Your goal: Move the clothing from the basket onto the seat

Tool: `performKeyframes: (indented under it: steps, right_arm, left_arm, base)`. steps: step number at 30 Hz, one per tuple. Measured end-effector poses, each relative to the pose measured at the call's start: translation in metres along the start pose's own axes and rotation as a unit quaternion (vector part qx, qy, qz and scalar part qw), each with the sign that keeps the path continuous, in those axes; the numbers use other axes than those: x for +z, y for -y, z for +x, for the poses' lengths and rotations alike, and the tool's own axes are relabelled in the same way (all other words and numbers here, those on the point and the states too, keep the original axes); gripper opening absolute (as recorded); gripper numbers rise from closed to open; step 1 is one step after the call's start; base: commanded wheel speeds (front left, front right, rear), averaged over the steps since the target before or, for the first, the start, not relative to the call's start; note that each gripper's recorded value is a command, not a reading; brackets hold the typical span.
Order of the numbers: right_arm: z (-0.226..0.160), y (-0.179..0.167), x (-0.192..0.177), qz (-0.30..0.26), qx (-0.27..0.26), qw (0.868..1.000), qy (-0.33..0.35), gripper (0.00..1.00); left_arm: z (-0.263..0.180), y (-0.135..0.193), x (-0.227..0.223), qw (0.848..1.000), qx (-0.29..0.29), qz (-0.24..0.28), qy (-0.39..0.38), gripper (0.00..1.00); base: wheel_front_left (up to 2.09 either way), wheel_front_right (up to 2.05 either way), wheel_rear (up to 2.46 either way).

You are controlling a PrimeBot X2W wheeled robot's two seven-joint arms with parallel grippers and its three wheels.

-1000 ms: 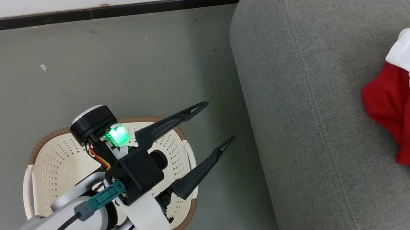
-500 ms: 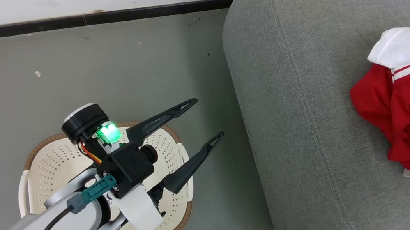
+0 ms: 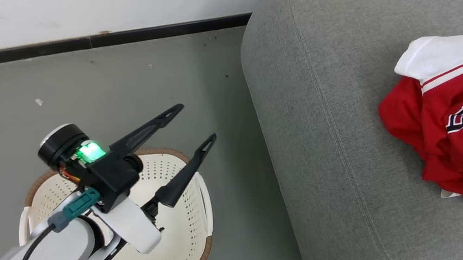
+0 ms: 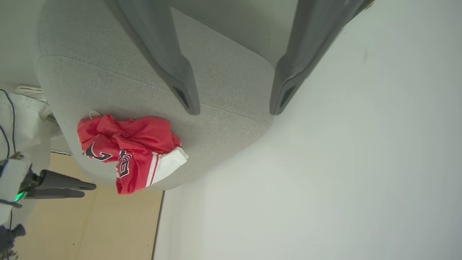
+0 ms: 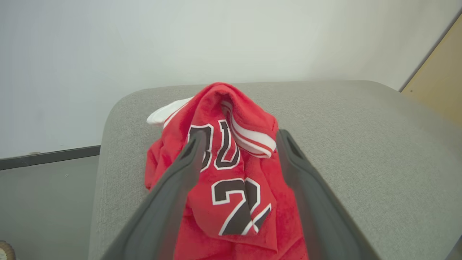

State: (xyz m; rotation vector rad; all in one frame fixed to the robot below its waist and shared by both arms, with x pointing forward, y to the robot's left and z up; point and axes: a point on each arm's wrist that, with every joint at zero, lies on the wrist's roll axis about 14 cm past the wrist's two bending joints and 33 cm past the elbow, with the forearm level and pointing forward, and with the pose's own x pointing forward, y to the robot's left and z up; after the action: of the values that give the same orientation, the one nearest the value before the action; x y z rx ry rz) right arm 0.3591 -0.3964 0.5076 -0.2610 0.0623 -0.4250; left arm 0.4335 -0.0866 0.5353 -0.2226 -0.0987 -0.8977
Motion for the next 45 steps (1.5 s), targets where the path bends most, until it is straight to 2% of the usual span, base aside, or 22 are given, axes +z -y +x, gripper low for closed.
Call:
performKeyframes:
  steps: [11, 19, 34, 45]
  right_arm:
    - [0.0, -0.054, 0.041, 0.021, 0.066, 0.995, 0.065, 1.0]
    - [-0.004, -0.104, 0.065, 0.04, 0.128, 0.986, 0.102, 1.0]
    - [-0.019, -0.169, 0.101, 0.093, 0.199, 0.964, 0.147, 1.0]
    - [-0.039, -0.181, 0.097, 0.109, 0.213, 0.961, 0.139, 1.0]
  left_arm:
    - [-0.029, -0.036, 0.002, 0.995, 0.101, -0.007, 0.007, 1.0]
    - [-0.062, -0.07, 0.008, 0.982, 0.188, 0.007, 0.017, 1.0]
    - [-0.154, -0.122, 0.01, 0.936, 0.351, 0.028, -0.003, 1.0]
    - [-0.2, -0.131, 0.023, 0.909, 0.415, 0.036, 0.004, 1.0]
  base:
    - [0.0, 0.0, 0.0]
    - [0.0, 0.0, 0.0]
    - [0.0, 0.0, 0.0]
    - [0.0, 0.0, 0.0]
